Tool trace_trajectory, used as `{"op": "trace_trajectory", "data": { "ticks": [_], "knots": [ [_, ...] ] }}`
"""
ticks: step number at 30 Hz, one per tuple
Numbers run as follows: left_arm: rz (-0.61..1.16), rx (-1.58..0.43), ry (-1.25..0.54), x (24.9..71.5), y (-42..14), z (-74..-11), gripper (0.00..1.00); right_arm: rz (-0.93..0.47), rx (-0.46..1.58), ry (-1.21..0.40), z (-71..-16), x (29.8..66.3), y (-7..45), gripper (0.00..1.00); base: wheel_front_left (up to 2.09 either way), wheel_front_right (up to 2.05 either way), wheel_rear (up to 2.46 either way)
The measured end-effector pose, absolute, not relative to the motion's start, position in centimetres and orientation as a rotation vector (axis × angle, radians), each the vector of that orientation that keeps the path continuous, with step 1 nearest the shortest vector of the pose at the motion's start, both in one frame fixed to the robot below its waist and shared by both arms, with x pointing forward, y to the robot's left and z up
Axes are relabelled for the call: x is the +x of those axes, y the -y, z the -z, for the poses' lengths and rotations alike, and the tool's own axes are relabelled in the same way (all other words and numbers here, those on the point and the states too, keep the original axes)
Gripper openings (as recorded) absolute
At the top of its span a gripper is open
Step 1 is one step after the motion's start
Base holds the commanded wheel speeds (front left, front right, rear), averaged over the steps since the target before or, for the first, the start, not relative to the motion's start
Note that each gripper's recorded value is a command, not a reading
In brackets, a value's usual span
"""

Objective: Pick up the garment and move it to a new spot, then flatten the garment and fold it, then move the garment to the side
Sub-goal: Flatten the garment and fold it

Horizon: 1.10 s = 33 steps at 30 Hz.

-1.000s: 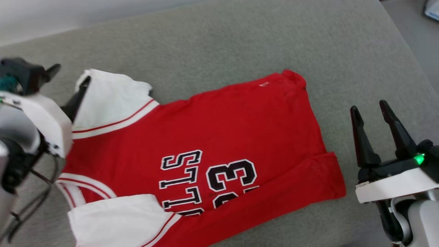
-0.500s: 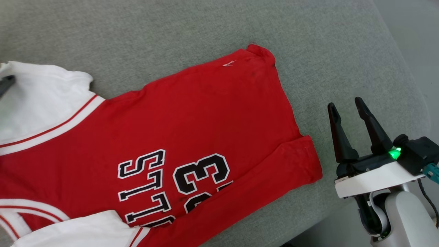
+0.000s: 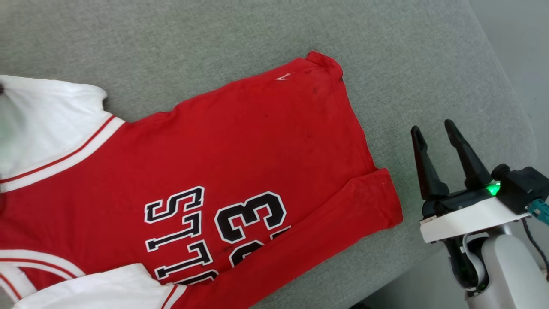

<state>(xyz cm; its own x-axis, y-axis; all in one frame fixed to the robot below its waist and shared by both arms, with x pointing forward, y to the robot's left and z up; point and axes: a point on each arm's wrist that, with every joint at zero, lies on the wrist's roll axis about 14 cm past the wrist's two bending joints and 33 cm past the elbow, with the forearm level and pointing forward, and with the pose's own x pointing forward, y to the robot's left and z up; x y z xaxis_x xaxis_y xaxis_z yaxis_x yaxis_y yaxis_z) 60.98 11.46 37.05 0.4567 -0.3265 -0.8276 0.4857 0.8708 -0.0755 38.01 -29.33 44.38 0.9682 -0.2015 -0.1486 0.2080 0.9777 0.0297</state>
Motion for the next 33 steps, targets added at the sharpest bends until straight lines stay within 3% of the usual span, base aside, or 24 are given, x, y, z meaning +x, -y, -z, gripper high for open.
{"op": "trace_trajectory", "data": {
  "ticks": [12,23,33],
  "knots": [
    [0.6,0.12,-0.642,58.9,-10.1,-45.5,0.0,0.067,-0.06,-0.224,-45.8,39.5,29.0,1.0,0.0,0.0,0.0],
    [0.659,0.162,-0.467,52.0,-11.5,-51.6,0.0,-0.157,-0.18,-0.492,-45.9,43.6,26.1,1.0,0.0,0.0,0.0],
    [0.641,0.126,-0.419,47.1,-11.9,-51.2,0.0,-0.297,-0.374,-0.795,-43.1,49.5,23.8,1.0,0.0,0.0,0.0]
  ]
}}
